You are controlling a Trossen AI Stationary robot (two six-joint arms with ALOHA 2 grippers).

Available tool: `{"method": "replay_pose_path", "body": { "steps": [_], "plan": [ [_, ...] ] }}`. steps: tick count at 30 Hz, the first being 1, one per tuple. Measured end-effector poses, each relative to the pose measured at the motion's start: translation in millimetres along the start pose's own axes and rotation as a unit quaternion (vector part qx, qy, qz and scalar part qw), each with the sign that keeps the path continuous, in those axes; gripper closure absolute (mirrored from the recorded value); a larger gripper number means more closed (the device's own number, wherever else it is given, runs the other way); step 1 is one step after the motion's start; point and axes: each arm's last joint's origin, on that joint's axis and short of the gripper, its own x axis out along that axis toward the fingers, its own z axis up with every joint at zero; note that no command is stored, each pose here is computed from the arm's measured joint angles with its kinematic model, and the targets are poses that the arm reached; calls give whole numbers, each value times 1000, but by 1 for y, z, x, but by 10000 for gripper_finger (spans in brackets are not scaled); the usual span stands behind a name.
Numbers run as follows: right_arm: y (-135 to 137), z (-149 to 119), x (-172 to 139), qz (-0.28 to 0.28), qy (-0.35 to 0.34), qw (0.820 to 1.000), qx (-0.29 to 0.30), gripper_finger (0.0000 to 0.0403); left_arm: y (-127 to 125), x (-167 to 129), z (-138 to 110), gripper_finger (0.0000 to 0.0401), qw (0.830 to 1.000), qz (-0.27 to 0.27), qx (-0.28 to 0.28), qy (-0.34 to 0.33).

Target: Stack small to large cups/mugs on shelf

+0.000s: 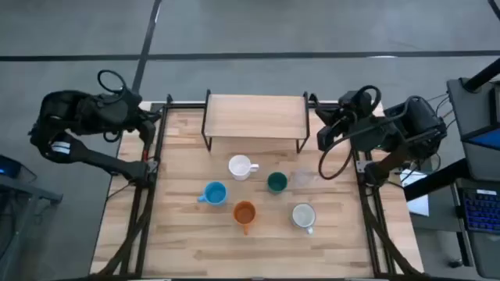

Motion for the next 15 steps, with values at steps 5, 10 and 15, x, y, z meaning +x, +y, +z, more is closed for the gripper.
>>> {"method": "replay_pose_path", "body": {
  "steps": [5, 10, 15],
  "plan": [
    [-11, -6, -2, -11, -1, 1000, 18, 394, 18, -2, -20, 401, 1000, 5, -26, -1],
    [-29, -21, -3, -27, 9, 999, 40, 394, 42, -5, -44, 401, 998, 14, -58, -16],
    [-50, -41, 2, -54, 21, 996, 73, 394, 62, -7, -66, 401, 996, 10, -84, -24]
  ]
}}
